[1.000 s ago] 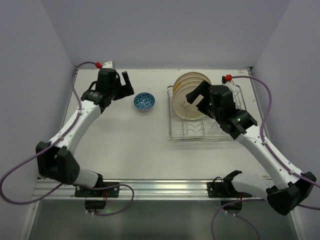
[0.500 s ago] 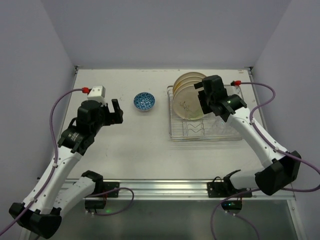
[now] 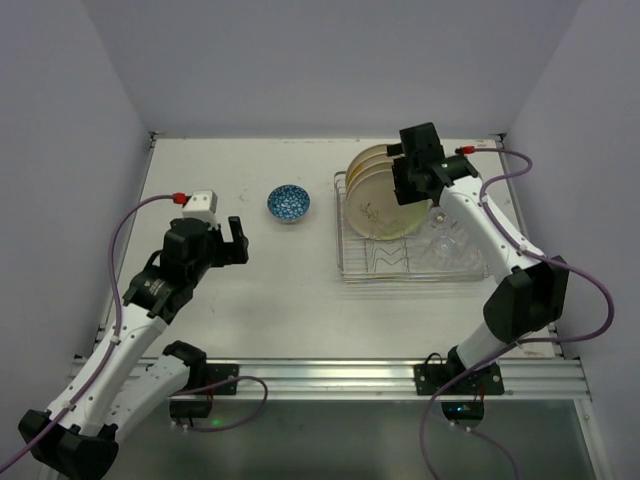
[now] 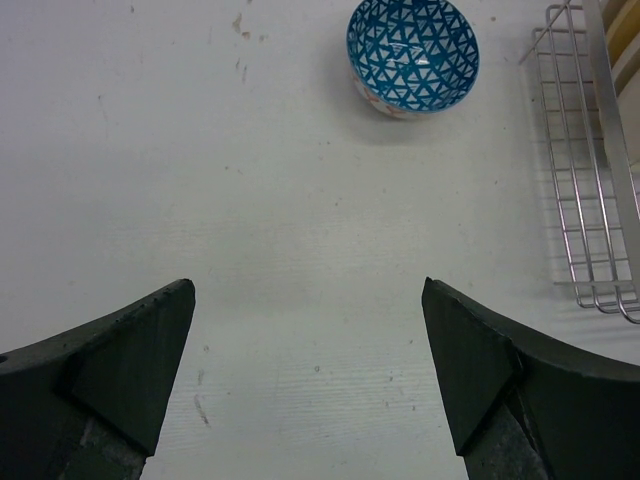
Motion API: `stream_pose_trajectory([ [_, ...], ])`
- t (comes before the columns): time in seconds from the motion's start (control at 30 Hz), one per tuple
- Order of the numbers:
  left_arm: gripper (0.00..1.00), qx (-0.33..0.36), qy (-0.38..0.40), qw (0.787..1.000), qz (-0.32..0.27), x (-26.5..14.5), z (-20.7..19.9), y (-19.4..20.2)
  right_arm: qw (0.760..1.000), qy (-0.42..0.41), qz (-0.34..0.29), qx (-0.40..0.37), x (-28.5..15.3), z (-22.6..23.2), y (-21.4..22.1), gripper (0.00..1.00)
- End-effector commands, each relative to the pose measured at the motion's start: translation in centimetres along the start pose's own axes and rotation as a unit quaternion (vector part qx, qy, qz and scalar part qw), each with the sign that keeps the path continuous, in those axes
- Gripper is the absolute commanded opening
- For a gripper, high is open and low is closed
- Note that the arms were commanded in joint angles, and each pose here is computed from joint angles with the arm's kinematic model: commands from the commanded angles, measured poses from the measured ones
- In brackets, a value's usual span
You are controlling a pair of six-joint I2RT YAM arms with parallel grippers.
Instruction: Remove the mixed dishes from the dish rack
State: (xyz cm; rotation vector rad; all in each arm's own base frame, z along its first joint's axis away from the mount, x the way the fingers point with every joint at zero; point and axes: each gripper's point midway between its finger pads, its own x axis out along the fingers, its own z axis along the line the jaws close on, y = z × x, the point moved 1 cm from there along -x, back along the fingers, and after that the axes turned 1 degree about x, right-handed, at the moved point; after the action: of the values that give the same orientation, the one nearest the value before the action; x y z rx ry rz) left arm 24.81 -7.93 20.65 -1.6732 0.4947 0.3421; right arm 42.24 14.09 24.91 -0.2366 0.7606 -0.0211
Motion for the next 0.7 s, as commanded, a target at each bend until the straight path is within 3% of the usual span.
stream_pose_trajectory([
  [0.0,1.00,0.007,-0.004,1.000,-0.016,0.3,-0.1,-0.7,0.999,0.024,0.008,0.029,-0.1,-0.6,0.3,0.85],
  [0.67,1.00,0.007,-0.009,1.000,-0.016,0.3,0.0,-0.6,0.996,0.088,-0.001,0.030,3.7,-2.9,1.2,0.81],
])
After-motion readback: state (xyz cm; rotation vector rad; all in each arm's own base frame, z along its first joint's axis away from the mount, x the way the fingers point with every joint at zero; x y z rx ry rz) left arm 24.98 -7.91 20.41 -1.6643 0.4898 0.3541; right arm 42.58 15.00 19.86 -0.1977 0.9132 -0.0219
